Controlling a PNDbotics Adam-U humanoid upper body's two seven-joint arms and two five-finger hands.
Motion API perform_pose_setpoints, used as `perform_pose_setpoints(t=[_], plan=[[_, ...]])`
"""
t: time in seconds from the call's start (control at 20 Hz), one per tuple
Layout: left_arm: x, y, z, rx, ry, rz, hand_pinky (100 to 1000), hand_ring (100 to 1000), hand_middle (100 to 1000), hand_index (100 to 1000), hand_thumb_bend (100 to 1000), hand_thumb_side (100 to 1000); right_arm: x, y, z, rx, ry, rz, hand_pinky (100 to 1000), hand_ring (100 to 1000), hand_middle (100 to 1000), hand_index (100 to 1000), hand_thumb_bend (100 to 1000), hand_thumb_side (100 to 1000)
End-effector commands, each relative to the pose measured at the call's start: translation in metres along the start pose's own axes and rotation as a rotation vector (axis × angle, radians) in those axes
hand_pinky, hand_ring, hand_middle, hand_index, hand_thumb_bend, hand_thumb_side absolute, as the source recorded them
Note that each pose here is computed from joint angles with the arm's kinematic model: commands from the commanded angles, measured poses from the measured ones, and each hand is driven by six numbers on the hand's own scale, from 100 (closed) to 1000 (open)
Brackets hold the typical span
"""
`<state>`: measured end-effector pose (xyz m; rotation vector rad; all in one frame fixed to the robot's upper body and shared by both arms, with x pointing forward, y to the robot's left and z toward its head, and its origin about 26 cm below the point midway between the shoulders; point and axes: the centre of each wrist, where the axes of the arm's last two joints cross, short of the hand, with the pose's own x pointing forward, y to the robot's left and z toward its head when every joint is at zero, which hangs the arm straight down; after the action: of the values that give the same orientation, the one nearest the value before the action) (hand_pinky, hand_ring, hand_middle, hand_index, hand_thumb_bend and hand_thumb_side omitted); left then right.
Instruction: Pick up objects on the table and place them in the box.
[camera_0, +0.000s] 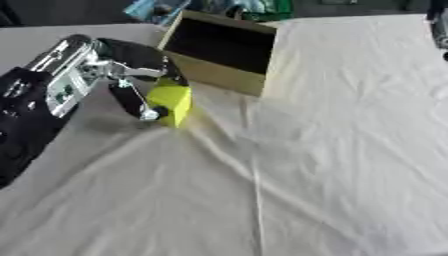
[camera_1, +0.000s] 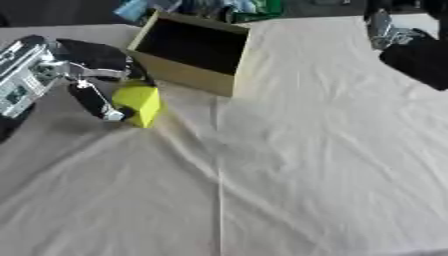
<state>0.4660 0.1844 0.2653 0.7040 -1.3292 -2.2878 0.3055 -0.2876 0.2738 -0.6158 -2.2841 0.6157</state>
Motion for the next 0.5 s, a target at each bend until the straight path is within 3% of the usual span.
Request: perform_pose_setpoints(t=[0.05, 0.5], plan=[[-0.001, 0.006, 0.007, -0.199, -0.146, -0.137, 747, 543, 330, 662, 100, 245, 0.006, -0.008, -0.003, -0.017, -0.022, 0.016, 730, 823, 696, 805, 100, 404], [0.002, 0.035, 0.025, -0.094, -0.083, -0.086, 730, 514, 297, 640, 100, 243, 0.005, -0.007, -0.002, -0.014, -0.017, 0.014, 730, 822, 695, 804, 100, 407]])
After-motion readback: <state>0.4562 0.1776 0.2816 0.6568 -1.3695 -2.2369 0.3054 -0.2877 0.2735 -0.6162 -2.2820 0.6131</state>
